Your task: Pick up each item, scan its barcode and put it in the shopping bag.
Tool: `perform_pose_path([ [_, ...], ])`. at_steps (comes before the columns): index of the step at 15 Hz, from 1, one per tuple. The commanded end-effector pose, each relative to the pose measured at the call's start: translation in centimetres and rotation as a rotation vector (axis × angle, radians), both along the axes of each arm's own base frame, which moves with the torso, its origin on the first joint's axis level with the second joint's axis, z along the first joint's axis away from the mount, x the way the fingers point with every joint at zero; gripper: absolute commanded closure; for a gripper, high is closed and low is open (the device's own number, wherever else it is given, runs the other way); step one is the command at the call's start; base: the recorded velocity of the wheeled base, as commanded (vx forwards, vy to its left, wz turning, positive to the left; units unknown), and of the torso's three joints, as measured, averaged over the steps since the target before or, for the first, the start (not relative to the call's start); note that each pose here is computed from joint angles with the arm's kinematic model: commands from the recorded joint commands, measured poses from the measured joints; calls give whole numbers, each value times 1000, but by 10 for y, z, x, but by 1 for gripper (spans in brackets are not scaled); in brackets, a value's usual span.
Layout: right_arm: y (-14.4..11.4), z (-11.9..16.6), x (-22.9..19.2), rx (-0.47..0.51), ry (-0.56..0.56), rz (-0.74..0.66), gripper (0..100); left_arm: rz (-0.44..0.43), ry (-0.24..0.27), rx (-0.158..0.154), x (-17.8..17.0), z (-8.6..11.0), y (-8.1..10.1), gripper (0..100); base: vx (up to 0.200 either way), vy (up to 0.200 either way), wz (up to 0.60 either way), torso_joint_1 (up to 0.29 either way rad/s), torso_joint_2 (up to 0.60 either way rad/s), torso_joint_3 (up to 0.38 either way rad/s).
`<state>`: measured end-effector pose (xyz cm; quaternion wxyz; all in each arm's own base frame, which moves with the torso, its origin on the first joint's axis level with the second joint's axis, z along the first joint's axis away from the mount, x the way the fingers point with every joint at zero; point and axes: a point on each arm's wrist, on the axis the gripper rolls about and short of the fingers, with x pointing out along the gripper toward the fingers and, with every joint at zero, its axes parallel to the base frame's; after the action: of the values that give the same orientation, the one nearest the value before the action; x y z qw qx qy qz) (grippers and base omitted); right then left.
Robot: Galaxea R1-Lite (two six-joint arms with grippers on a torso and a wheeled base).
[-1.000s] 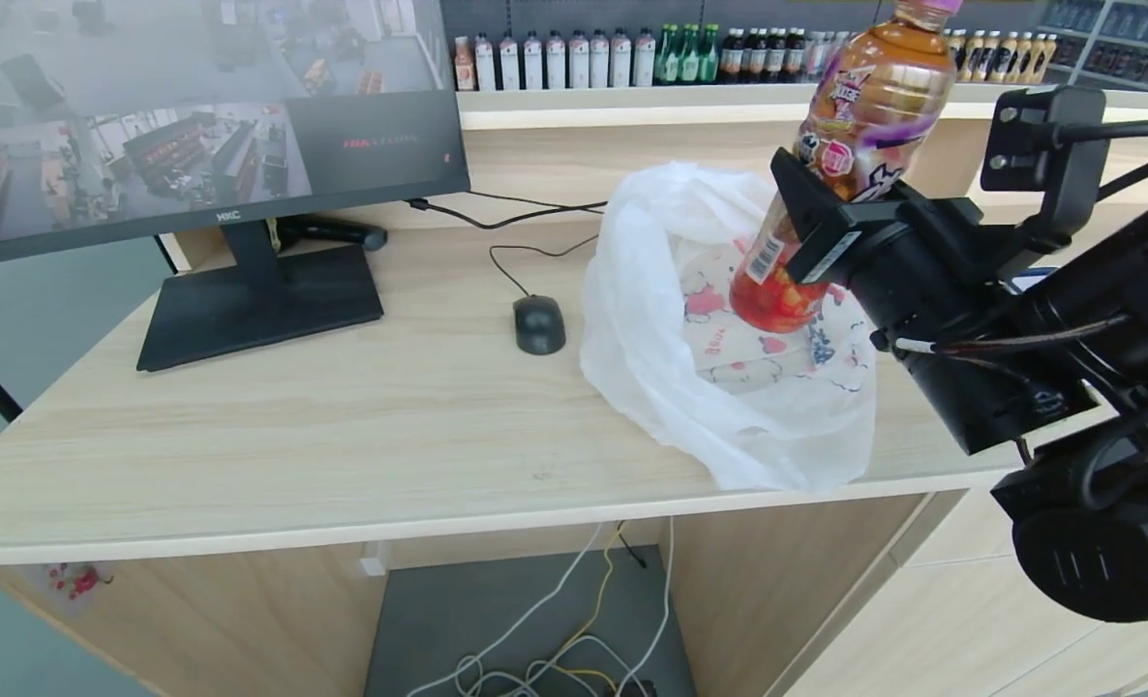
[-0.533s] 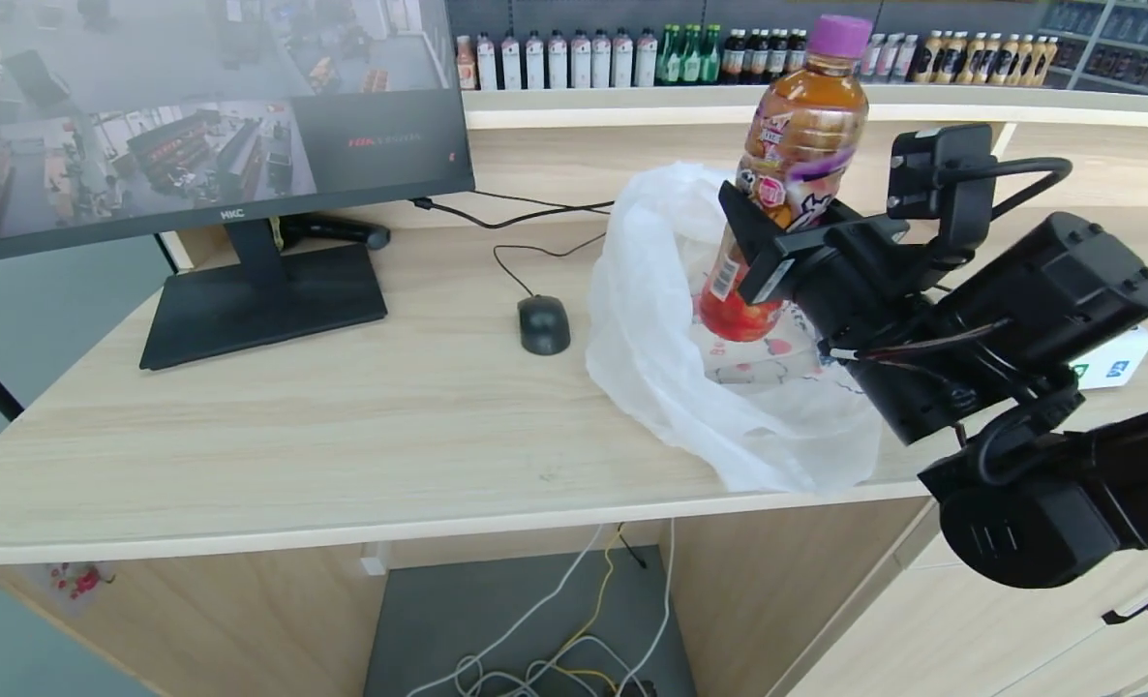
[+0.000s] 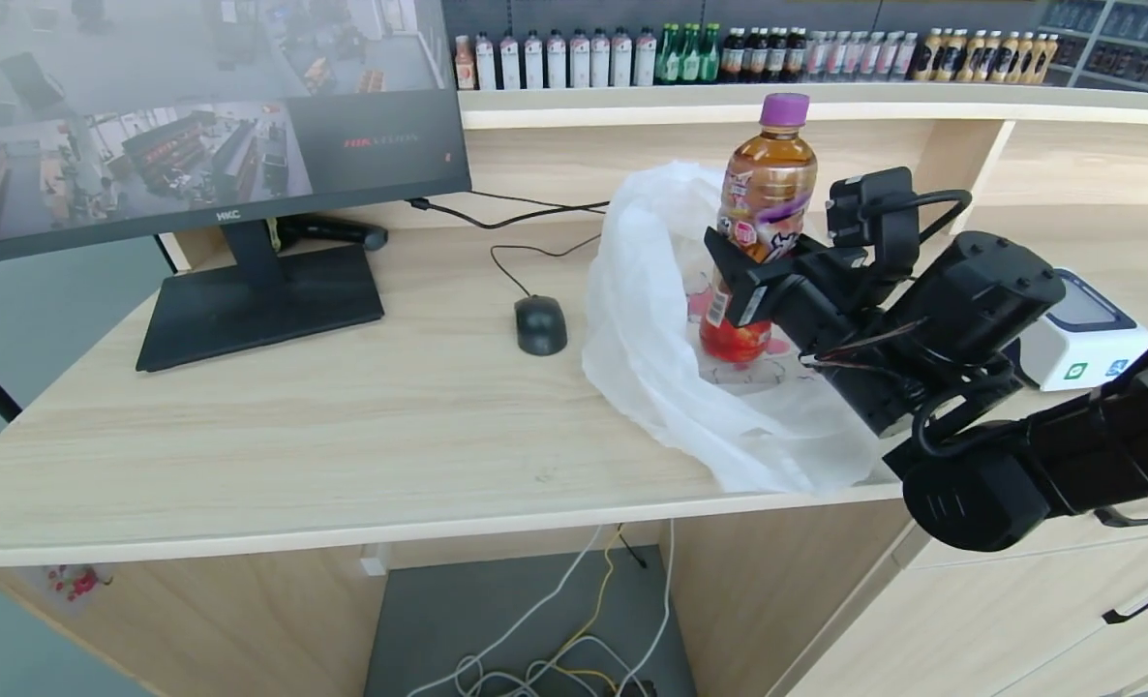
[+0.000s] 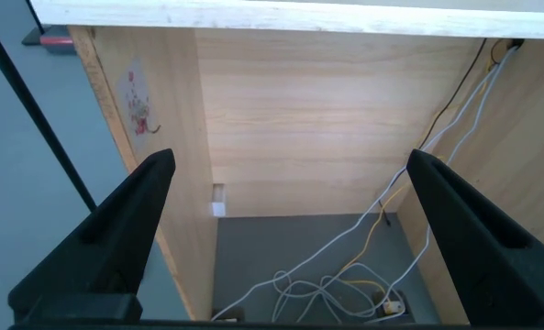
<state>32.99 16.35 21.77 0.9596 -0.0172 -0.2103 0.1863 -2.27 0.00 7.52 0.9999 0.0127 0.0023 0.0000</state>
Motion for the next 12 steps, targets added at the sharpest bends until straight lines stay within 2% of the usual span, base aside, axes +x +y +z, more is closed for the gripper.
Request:
perform_pose_path([
  [1, 3, 2, 8, 0, 4, -3, 100, 0, 0, 1, 0, 0, 0, 0, 0, 0, 0, 0, 0, 0],
  [12, 3, -27, 8, -10, 138, 10, 100, 0, 0, 1, 0, 0, 0, 0, 0, 0, 0, 0, 0, 0],
])
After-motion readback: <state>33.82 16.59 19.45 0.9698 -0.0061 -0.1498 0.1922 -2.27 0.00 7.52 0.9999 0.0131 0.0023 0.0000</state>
